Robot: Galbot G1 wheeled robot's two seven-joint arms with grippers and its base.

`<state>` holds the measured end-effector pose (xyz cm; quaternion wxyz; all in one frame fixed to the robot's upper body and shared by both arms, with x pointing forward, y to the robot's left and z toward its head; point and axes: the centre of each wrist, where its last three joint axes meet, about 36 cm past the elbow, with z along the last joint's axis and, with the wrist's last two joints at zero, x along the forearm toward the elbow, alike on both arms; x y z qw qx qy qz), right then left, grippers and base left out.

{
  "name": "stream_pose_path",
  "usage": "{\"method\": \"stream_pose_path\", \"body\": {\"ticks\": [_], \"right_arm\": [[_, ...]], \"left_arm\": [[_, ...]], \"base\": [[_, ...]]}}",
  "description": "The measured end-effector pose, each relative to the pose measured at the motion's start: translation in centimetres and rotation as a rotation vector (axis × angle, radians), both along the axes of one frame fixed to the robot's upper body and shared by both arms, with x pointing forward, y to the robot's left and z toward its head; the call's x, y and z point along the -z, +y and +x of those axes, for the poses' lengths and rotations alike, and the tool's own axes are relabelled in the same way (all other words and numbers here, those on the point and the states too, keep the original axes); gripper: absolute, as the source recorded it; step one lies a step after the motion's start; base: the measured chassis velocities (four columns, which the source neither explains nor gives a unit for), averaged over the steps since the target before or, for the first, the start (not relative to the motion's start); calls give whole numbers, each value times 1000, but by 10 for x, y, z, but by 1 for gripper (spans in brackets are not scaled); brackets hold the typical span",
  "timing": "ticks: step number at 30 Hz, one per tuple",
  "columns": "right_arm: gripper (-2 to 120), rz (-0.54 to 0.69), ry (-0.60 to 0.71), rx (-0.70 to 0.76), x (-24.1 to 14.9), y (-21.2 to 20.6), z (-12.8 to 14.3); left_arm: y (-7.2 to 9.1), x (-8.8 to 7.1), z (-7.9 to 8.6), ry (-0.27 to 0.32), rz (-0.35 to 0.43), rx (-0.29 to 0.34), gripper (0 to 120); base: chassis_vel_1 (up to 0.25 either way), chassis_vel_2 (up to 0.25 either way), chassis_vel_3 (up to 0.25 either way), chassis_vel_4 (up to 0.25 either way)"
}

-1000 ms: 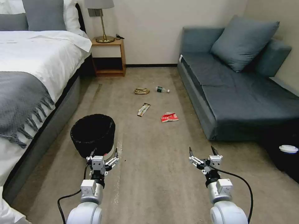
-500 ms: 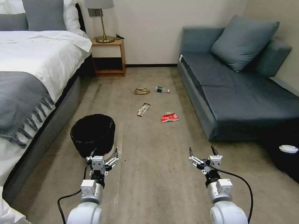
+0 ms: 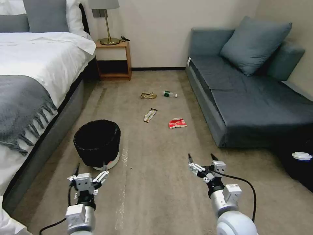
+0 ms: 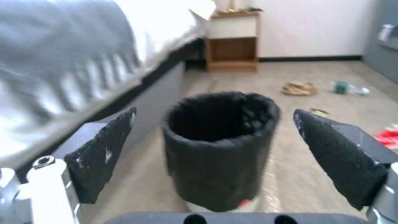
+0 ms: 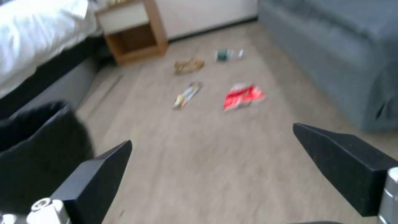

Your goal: Pick up the trash bin, then pick up the garbage on the floor and place it into the trash bin.

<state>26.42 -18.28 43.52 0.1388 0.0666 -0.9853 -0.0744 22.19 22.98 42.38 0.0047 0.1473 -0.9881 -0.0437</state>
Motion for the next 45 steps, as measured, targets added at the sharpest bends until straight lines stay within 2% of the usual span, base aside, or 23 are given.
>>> {"method": "stream_pose_path", "body": {"ticks": [2,5,11,16,20,21,24,25,28,29,32,33,36,37,40,41,42,44,45], "right_arm": [[100,7,31,-13,-4,3,-5],[100,2,62,-29,-9,1,-8],[100,-20,33,-22,-15,-7,1],[100,-17,16,-9,-13,-8,5],[100,-20,0,14,-11,-12,10],[100,-20,0,14,-11,-12,10],[100,-21,-13,35,-8,-16,14],[100,-21,-13,35,-8,-16,14],[100,-28,-31,61,-6,-18,16],[100,-28,-31,61,-6,-18,16],[100,-30,-45,83,-4,-18,16],[100,-30,-45,83,-4,-18,16],[100,-35,-57,101,-1,-16,12],[100,-37,-59,106,1,-15,10],[100,-39,-61,113,2,-15,8],[100,-43,-66,128,4,-16,4],[100,-51,-73,153,5,-18,0],[100,-57,-79,173,6,-21,-2],[100,-57,-79,173,6,-21,-2]], "left_arm": [[0,-5,-4,-11,2,-23,100],[8,-2,-12,-21,55,-74,100],[10,0,-9,1,86,-92,100],[20,6,1,1,110,-101,100],[45,4,21,6,98,-131,100],[45,4,21,6,98,-131,100],[70,-6,42,34,44,-166,100],[70,-6,42,34,44,-166,100],[101,-12,67,67,8,-211,100],[101,-12,67,67,8,-211,100],[130,-20,95,93,-68,-232,100],[130,-20,95,93,-68,-232,100],[150,-29,124,82,-119,-229,100],[154,-32,134,73,-134,-221,100],[156,-34,143,69,-143,-213,100],[159,-34,158,68,-152,-193,100],[158,-26,178,86,-156,-162,100],[154,-13,193,125,-167,-150,100],[154,-13,193,125,-167,-150,100]], "base": [[0,0,0,0],[0,0,0,0],[0,0,0,0],[0,0,0,0],[0,0,0,0],[0,0,0,0],[0,0,0,0],[0,0,0,0],[0,0,0,0],[0,0,0,0],[0,0,0,0],[0,0,0,0],[0,0,0,0],[0,0,0,0],[0,0,0,0],[0,0,0,0],[0,0,0,0],[0,0,0,0],[0,0,0,0]]}}
